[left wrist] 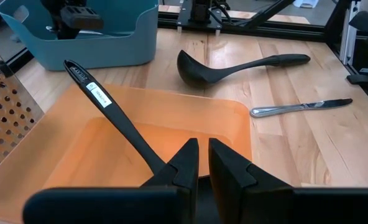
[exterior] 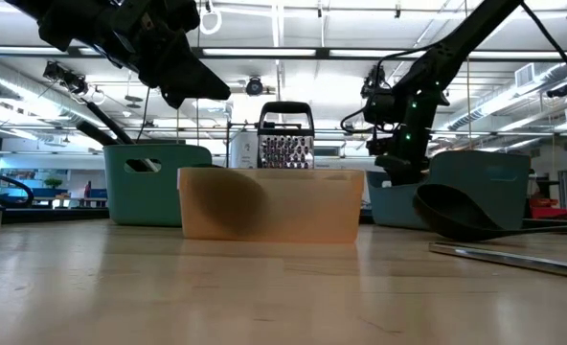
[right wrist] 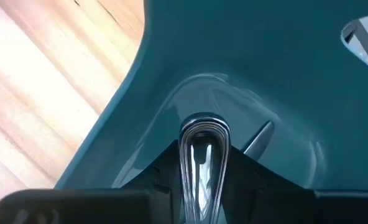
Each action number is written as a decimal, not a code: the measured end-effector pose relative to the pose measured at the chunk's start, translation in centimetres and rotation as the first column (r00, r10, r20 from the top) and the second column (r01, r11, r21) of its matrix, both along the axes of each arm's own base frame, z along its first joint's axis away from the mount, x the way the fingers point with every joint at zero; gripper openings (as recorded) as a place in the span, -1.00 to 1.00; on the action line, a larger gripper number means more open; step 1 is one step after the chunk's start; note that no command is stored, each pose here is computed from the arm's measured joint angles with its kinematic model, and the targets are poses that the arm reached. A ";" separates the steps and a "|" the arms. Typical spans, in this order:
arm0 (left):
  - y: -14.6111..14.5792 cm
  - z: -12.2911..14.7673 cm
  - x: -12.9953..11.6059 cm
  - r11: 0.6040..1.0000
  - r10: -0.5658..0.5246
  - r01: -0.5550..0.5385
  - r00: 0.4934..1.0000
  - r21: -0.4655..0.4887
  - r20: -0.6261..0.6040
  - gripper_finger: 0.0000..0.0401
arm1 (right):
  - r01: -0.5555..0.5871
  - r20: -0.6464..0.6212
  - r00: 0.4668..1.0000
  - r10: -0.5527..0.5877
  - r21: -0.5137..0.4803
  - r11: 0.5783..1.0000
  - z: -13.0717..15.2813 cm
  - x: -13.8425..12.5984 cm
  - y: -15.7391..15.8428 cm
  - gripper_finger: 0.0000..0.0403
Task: Pick & Place Kitchen Items
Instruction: Put the left silver knife into the blue bin, then put the black ladle into the orange bin
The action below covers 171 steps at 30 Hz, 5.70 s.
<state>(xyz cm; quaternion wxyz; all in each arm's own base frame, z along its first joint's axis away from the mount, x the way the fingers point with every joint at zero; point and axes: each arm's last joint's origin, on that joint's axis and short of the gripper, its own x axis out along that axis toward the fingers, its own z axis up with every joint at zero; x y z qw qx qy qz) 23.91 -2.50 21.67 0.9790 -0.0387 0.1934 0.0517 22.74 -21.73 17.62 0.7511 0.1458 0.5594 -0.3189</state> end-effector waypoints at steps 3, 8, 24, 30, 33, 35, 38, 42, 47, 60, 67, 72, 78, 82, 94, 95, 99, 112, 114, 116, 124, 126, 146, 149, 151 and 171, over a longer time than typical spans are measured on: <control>0.0 0.0 0.0 1.000 0.000 0.000 1.000 0.000 0.000 -0.78 | -0.053 -0.002 0.999 0.053 0.022 0.998 0.0 0.0 0.1 -0.59; 0.0 0.0 0.0 1.000 0.002 -0.002 1.000 -0.003 0.000 -0.78 | -0.067 -0.026 0.997 0.067 0.012 0.998 -0.1 -0.1 0.2 -0.55; -0.7 0.0 -0.1 1.000 -0.018 0.018 1.000 -0.023 0.002 -0.78 | -0.273 -0.008 0.962 0.274 0.050 0.961 -0.1 -0.2 0.1 -0.58; -0.9 0.0 -0.1 1.000 -0.021 0.021 1.000 -0.020 0.003 -0.78 | -0.292 0.022 0.956 0.291 0.067 0.954 -0.1 -0.8 -0.5 -0.58; -0.9 0.0 -0.1 1.000 -0.019 0.019 1.000 -0.019 0.003 -0.78 | -0.270 0.025 0.963 0.269 0.070 0.960 -0.1 -1.1 -0.7 -0.57; -0.9 0.0 -0.1 1.000 -0.019 0.019 1.000 -0.019 0.003 -0.78 | -0.263 0.017 0.965 0.262 0.067 0.963 -0.1 -1.1 -0.7 -0.57; -0.9 0.0 -0.1 1.000 -0.019 0.019 1.000 -0.019 0.003 -0.78 | -0.257 0.005 0.966 0.257 0.064 0.964 -0.2 -1.2 -0.7 -0.55; -0.9 0.0 -0.1 1.000 -0.019 0.019 1.000 -0.019 0.003 -0.78 | -0.246 -0.020 0.969 0.247 0.049 0.968 -0.2 -1.2 -0.8 -0.51; -0.9 0.0 -0.1 1.000 -0.019 0.019 1.000 -0.019 0.003 -0.78 | -0.238 -0.041 0.970 0.240 0.040 0.970 -0.2 -1.3 -0.8 -0.51; -0.9 0.0 -0.1 1.000 -0.017 0.017 1.000 -0.023 0.003 -0.78 | -0.225 -0.114 0.968 0.225 0.016 0.974 -0.2 -1.6 -0.9 -0.41; -0.9 0.0 -0.1 1.000 -0.015 0.015 1.000 -0.027 0.003 -0.78 | -0.233 -0.139 0.963 0.233 0.015 0.972 -0.2 -1.7 -0.8 -0.49; -0.9 0.0 -0.1 0.999 -0.010 0.011 1.000 -0.039 0.004 -0.78 | -0.232 -0.143 0.962 0.232 0.016 0.973 -0.1 -1.7 -0.8 -0.69; -1.2 0.0 -0.2 0.999 -0.020 0.020 1.000 -0.038 0.004 -0.78 | -0.246 -0.023 0.969 0.245 -0.092 0.965 4.6 -2.4 0.2 -0.88; -1.2 0.0 -0.2 0.999 -0.011 0.011 1.000 -0.032 0.005 -0.78 | -0.237 0.100 0.958 0.268 -0.244 0.940 9.7 -4.0 2.0 -0.97; -1.2 0.0 -0.2 1.000 0.002 -0.002 1.000 -0.028 0.006 -0.78 | -0.200 0.639 0.432 0.636 -0.619 0.759 23.0 -13.4 14.1 -0.99; -1.2 0.0 -0.2 1.000 0.006 -0.006 1.000 -0.027 0.007 -0.78 | -0.197 0.647 0.379 0.662 -0.643 0.741 23.5 -14.1 14.9 -0.99; -1.2 0.0 -0.2 1.000 0.008 -0.008 1.000 -0.026 0.007 -0.78 | -0.139 0.648 0.223 0.728 -0.718 0.682 24.8 -18.0 19.3 -0.99; -1.2 0.0 -0.2 1.000 0.009 -0.009 1.000 -0.024 0.007 -0.78 | -0.020 0.662 0.128 0.738 -0.742 0.670 19.6 -26.6 28.2 -0.99; -1.2 0.0 -0.2 1.000 0.010 -0.010 1.000 -0.026 0.007 -0.78 | -0.061 0.676 0.140 0.723 -0.723 0.688 19.1 -26.7 28.4 -0.99; -1.3 0.0 -0.2 1.000 0.005 -0.005 1.000 -0.027 0.009 -0.78 | -0.127 0.711 0.218 0.668 -0.658 0.742 17.7 -26.6 28.1 -0.99; -1.4 0.1 -0.2 1.000 0.016 -0.016 1.000 -0.017 0.014 -0.78 | -0.083 0.696 0.011 0.718 -0.715 0.694 17.1 -22.7 24.6 -0.98; -1.5 0.1 -0.2 1.000 0.015 -0.015 1.000 -0.018 0.014 -0.78 | -0.116 0.728 0.032 0.685 -0.678 0.726 15.6 -21.6 23.4 -0.98; -1.7 0.1 -0.2 0.999 0.019 -0.018 1.000 -0.030 0.019 -0.78 | -0.115 0.814 0.007 0.581 -0.576 0.809 5.5 -16.0 17.4 -0.99; -1.6 0.1 -0.2 0.999 0.021 -0.020 1.000 -0.034 0.020 -0.78 | -0.160 0.816 -0.001 0.578 -0.571 0.805 4.8 -15.6 17.6 -0.99; -1.6 0.1 -0.2 0.999 0.021 -0.021 1.000 -0.034 0.020 -0.78 | -0.160 0.824 0.029 0.565 -0.554 0.817 4.0 -15.3 17.5 -0.99; -1.6 0.1 -0.2 0.999 0.023 -0.023 1.000 -0.031 0.016 -0.78 | -0.347 0.848 0.018 0.529 -0.491 0.799 0.3 -12.8 22.0 -0.99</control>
